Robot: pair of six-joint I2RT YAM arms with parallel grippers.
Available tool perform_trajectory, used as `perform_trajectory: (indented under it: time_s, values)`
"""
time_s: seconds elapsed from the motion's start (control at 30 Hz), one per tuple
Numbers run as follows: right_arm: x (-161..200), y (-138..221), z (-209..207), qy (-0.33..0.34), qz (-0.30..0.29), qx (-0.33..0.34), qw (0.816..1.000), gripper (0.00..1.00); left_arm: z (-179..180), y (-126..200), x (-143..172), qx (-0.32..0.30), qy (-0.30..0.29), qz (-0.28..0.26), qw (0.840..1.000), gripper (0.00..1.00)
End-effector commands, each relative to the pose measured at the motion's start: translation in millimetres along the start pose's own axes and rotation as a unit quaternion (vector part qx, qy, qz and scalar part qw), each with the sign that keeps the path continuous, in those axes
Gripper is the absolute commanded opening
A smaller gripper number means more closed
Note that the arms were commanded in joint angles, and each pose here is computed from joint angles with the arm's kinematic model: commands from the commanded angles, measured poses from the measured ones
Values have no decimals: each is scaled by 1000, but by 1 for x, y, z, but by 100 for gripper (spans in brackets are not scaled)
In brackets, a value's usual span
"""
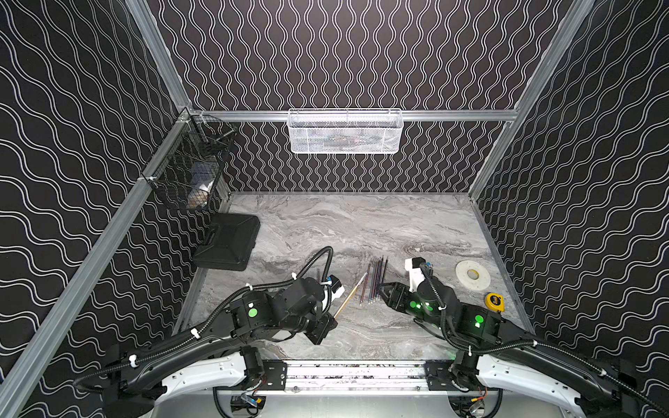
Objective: Remove the protective cover of the pencils
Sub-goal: Remove the protective sleeve from the pencil.
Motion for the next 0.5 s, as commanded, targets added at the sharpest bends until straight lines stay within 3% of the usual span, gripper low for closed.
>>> perform_trajectory:
  time_s: [0.0,0.2,0.47]
  values:
    - [-1,-5,32,6,8,-84,996,42,-1,-2,0,3,-15,3,1000,0]
    - [6,-13,53,7,26,-147,989,40,3,-11,2,-11,-14,20,1000,0]
    - [3,-9,49,1,16,-139,990,40,1,-10,2,-4,-13,16,1000,0]
Point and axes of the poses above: each gripper's point midway between its finger pads, its own y axis back along the fingers, its own z axis along the line the jaws close on, x = y × z, the point moved 2 cm from there along y, back along the fingers, and after that the axes turned 7 degrees about y, right-handed, at the moved point
